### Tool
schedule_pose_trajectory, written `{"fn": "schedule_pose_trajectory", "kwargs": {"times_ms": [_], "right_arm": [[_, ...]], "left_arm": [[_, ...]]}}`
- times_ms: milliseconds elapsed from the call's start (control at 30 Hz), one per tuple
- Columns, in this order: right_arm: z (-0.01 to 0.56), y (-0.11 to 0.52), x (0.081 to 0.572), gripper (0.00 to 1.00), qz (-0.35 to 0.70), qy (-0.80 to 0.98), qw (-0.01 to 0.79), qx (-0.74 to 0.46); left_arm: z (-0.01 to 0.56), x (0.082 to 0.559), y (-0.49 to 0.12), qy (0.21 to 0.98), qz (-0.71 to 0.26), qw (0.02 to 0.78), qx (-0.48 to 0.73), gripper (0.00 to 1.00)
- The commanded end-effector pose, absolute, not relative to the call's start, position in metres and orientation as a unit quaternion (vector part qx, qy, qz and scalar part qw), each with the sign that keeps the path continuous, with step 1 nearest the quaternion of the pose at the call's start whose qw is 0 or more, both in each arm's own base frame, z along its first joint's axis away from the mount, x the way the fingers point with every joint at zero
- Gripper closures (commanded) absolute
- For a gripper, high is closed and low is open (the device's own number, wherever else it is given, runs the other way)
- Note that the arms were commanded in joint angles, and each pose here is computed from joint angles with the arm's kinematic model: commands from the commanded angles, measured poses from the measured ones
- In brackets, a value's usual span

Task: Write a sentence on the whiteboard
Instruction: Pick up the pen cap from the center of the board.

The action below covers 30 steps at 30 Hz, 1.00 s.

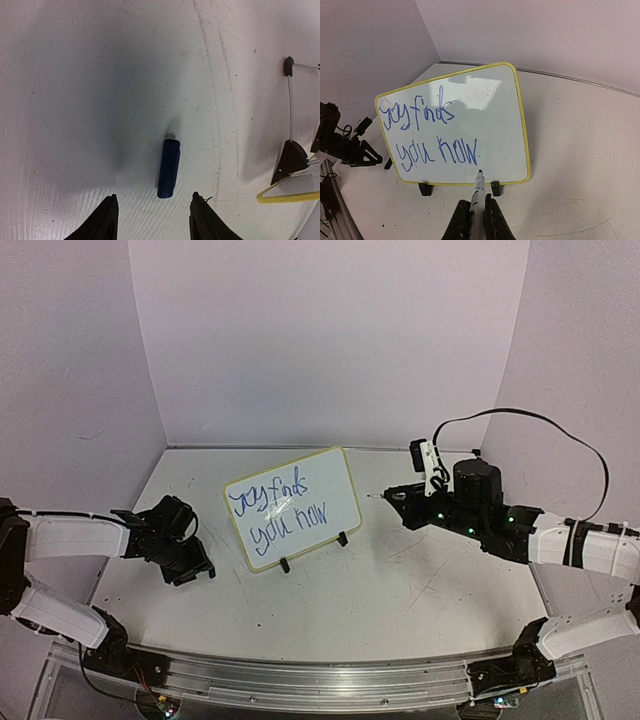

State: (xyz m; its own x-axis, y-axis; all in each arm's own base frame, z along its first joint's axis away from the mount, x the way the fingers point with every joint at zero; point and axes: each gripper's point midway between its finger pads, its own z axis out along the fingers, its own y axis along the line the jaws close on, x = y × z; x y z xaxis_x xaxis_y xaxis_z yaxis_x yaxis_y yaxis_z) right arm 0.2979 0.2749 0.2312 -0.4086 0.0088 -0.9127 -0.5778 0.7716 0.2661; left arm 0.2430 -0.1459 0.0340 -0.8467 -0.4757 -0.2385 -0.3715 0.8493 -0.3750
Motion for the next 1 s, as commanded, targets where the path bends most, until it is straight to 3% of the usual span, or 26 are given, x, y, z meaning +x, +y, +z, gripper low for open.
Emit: {"fn": "schedule_pose_trajectory", "kwargs": {"times_ms": [0,267,500,767,967], "right_arm": [[0.241,0.278,0.299,1.00,0.299,0.778,0.525,-0.174],[0.236,0.280,0.299,1.00,0.300,0.781,0.519,-0.177],[0.236,0.278,0.298,1.00,0.298,0.781,0.520,-0.174],[0.236,0.279,0.298,1.00,0.298,0.781,0.520,-0.175],[0.236,0.281,0.299,1.00,0.301,0.779,0.520,-0.177]], "left_arm": [[0.035,0.259,-0.153,0.936,-0.184,0.197,-0.227,0.50],[0.016,0.268,-0.158,0.945,-0.170,0.198,-0.197,0.56],[0.003,0.264,-0.153,0.955,-0.144,0.185,-0.182,0.76],[-0.008,0.241,-0.129,0.973,-0.050,0.147,-0.172,0.81],[-0.008,0.240,-0.129,0.974,-0.039,0.149,-0.164,0.86]]}}
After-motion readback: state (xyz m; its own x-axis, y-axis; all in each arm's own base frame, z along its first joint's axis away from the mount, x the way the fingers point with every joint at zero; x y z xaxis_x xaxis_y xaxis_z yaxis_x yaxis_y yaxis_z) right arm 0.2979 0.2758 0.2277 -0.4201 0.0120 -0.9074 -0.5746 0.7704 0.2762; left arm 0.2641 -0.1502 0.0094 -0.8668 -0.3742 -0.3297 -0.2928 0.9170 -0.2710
